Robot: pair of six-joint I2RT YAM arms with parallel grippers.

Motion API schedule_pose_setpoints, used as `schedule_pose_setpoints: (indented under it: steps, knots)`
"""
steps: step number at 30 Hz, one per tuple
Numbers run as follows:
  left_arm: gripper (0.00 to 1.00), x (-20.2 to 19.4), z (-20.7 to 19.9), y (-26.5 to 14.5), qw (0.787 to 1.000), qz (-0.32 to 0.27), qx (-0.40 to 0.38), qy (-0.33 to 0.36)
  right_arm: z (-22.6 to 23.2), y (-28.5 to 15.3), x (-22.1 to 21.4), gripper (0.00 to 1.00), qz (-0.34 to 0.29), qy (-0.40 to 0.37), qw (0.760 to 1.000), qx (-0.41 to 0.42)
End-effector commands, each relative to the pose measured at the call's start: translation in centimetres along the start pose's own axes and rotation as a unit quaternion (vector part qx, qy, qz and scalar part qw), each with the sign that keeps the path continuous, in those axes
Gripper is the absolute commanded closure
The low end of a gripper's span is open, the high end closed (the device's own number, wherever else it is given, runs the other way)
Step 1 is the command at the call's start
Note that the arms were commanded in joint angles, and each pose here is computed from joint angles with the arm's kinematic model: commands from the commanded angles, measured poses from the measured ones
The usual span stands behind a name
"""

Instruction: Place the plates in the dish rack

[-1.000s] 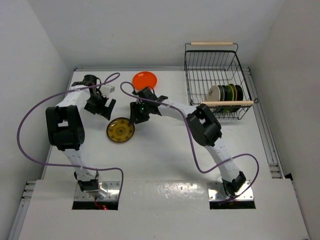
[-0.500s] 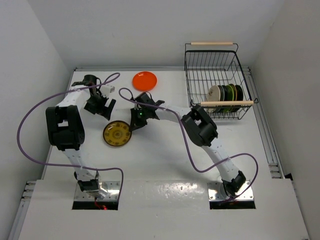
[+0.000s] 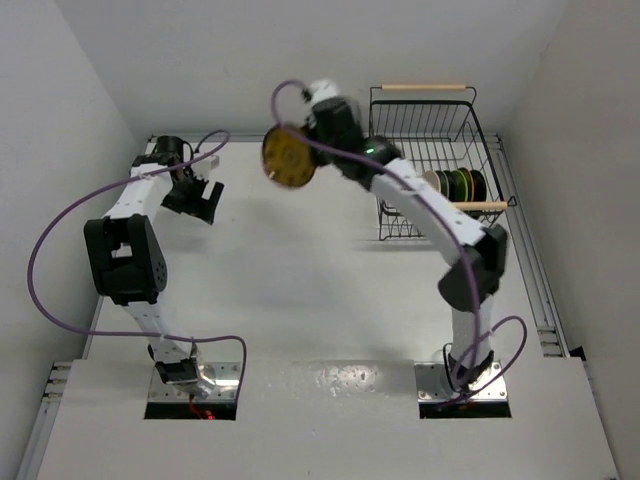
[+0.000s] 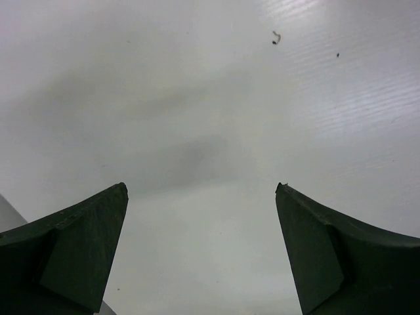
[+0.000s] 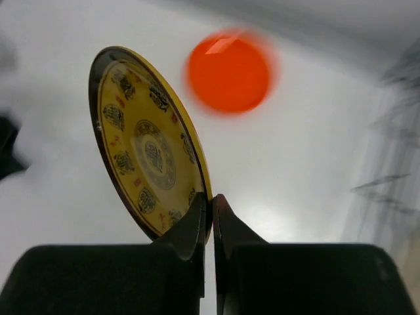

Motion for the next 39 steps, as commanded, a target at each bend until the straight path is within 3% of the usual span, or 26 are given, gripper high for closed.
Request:
schedule_pose_setpoints:
  steps: [1,5,6,10,13,18,24,29,37,39]
  knots:
    - [0.00,1.8,0.9,-2.9,0.998,-0.051,0.029,-0.013,-8.9,-9.9,8.1,1.00,-0.119,-0.061,0.962,-0.237]
    - [0.00,1.7,0.8,-2.1,0.999,-0.045,0.020,-0.018,-15.9,-13.0,8.7,1.00,-0.098,-0.103,0.906,-0.399]
    - [0.00,1.7,0.8,-2.1,0.999,-0.045,0.020,-0.018,-17.5,-13.5,8.5,1.00,-0.085,-0.112,0.882,-0.450]
    - [0.00,1.7,0.8,-2.1,0.999,-0.045,0.020,-0.018,-21.7,-12.9,7.2,1.00,-0.009,-0.144,0.847,-0.512]
    - [0.00,1.7,0.8,-2.1,0.999,-0.045,0.020,-0.018,-23.1,-10.9,4.5,1.00,0.053,-0.132,0.867,-0.477]
    - [0.00,1.5,0.7,-1.9,0.999,-0.041,0.017,-0.019,-24.0,-7.2,0.6,1.00,0.103,-0.082,0.889,-0.439]
    - [0.00,1.0,0.5,-1.5,0.999,-0.033,0.013,-0.016,-25.1,-3.4,-3.4,1.00,0.176,-0.089,0.871,-0.451]
    - [0.00,1.0,0.5,-1.5,0.999,-0.033,0.013,-0.016,-25.4,-2.5,-4.7,1.00,0.193,-0.083,0.862,-0.461]
    - [0.00,1.2,0.3,-1.0,0.999,-0.037,-0.004,-0.020,-24.4,-1.4,-7.0,1.00,0.219,-0.054,0.873,-0.433]
    - [0.00,2.0,0.4,-0.7,0.999,-0.047,-0.015,-0.019,-24.2,-1.3,-7.0,0.91,0.218,-0.038,0.877,-0.427]
Point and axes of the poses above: each gripper's point midway between its finger pads, its own y axis out along the fingers, its own z axis along the line the jaws close on, x = y × z, the point moved 7 cm from there along -y, back along the fingers, and after that the axes turned 6 degrees about y, right-handed, at the moved point
